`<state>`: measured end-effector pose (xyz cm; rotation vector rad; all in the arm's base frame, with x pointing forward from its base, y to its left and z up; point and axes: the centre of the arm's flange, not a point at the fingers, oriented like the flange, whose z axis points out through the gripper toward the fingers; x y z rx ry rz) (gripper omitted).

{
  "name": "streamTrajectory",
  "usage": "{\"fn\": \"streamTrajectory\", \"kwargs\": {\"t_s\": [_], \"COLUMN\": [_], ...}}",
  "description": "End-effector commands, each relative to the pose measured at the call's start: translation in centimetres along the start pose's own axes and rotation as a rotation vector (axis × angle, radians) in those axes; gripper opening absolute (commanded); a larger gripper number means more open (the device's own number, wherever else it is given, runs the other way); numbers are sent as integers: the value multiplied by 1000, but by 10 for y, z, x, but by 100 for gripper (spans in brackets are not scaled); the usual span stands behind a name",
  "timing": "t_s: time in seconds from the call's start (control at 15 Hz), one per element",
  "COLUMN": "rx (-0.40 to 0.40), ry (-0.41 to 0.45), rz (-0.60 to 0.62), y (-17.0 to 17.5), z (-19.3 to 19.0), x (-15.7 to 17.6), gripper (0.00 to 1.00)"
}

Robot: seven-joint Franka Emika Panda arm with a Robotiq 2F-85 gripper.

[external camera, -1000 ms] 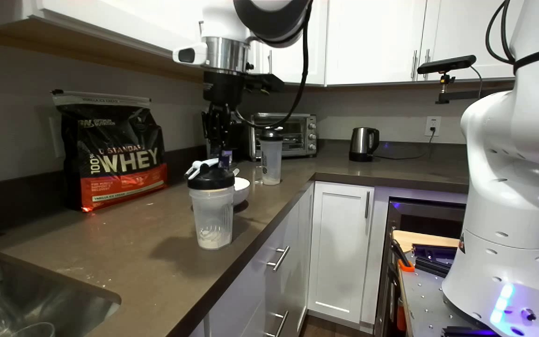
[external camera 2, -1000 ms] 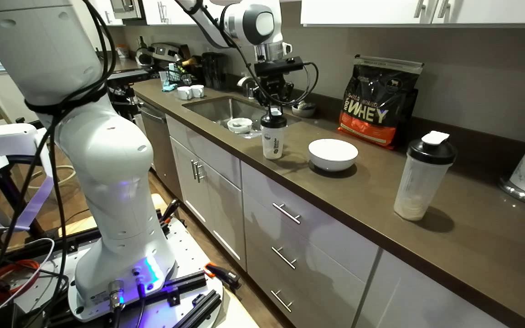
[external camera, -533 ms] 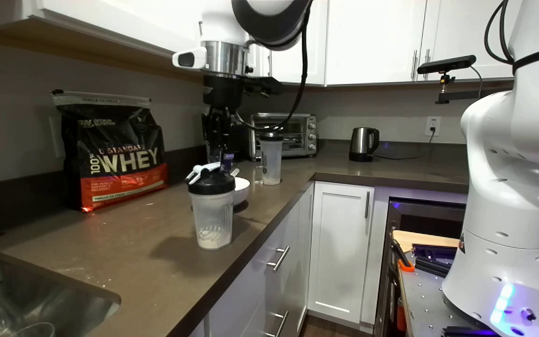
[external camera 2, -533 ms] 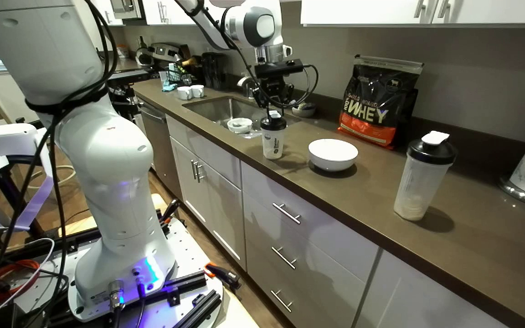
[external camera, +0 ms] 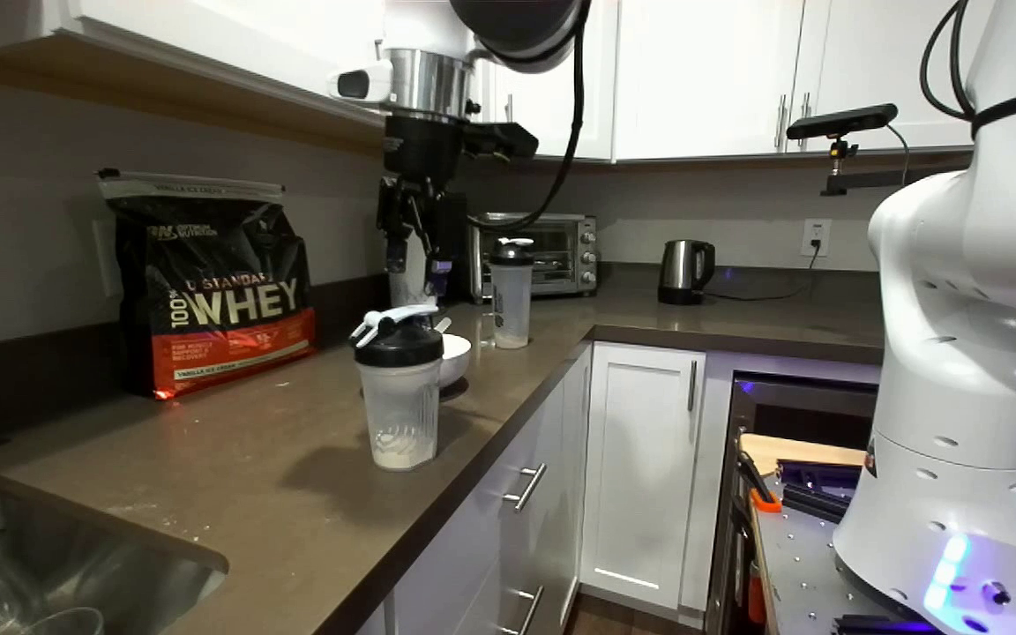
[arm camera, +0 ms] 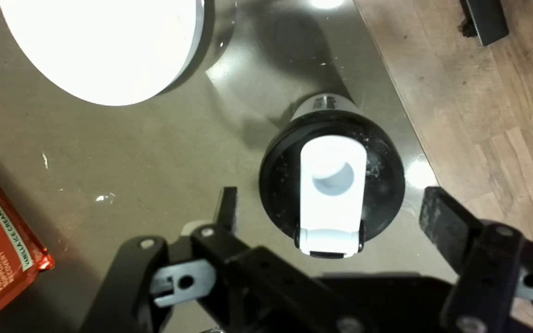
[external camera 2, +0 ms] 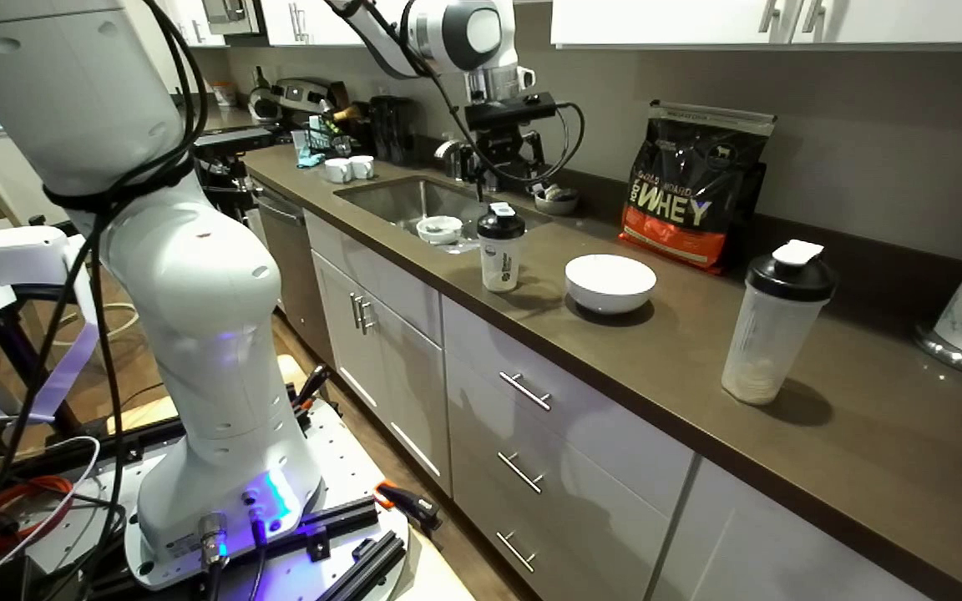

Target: Put the lid on the bottle

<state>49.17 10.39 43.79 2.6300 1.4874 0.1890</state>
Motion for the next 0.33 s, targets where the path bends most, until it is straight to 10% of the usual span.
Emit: {"fn": "streamTrajectory", "kwargs": {"t_s": [0.0,0.27], "rx": [25,40], "ry": [-2,-23], "rz": [3,6], "y": [0,0], "z": [-24,-36], "x": [-7,-13], "gripper": [100,100]}}
